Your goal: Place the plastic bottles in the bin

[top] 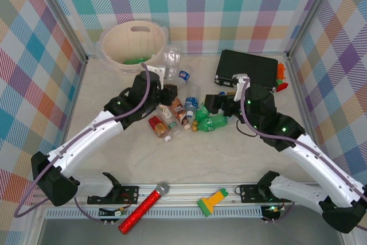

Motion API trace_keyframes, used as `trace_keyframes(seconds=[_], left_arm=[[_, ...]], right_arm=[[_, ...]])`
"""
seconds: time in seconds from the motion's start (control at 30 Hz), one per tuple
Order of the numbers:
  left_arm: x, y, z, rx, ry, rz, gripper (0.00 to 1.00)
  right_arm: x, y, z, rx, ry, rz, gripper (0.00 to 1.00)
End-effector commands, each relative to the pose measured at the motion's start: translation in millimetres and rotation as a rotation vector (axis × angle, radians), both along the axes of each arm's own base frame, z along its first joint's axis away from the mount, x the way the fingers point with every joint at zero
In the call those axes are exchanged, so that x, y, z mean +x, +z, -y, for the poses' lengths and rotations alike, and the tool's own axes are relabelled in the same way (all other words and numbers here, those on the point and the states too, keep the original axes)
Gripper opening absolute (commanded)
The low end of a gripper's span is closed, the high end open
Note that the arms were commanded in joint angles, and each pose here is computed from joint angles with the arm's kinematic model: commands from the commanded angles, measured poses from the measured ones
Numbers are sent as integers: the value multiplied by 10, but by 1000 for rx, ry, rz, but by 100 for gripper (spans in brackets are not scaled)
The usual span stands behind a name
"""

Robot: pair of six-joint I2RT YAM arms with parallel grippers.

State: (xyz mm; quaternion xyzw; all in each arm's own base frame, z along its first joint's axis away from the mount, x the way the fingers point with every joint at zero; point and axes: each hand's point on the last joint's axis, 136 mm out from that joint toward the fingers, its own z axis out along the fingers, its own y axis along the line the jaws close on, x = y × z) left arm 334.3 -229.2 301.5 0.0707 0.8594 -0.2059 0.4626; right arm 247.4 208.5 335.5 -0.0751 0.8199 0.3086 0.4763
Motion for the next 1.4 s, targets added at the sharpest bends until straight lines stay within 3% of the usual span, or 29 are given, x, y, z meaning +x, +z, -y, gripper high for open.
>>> trace_keyframes(seconds=[0.0, 0.23, 0.4, 0.6, 0.87, 1.0, 1.07, 1.17, 1.37], left_arm=[[216, 248, -321, 19, 128, 39, 12], [642, 646, -765, 9, 292, 125, 12], [1024, 685, -1020, 27, 366, 90, 13], [1430, 636, -1089, 14, 380, 22, 13], [1657, 495, -1075, -13, 376, -46, 14], [1652, 513, -1079, -21, 373, -47, 37], [1632, 551, -1073, -26, 367, -41, 41], [1603, 614, -1058, -42, 359, -32, 61], [1551, 705, -1065, -54, 354, -16, 75]], right_arm=[[-97, 147, -80, 3, 97, 91, 99], [-262, 270, -135, 25, 192, 140, 99], [-343, 334, -97, 36, 207, 151, 99], [-397, 336, -43, 44, 203, 148, 99], [-408, 327, -11, 48, 190, 140, 99], [-410, 323, -9, 50, 188, 135, 99], [-412, 323, -7, 50, 188, 136, 99], [-411, 323, -7, 53, 187, 134, 99], [-408, 309, -10, 59, 184, 129, 99]])
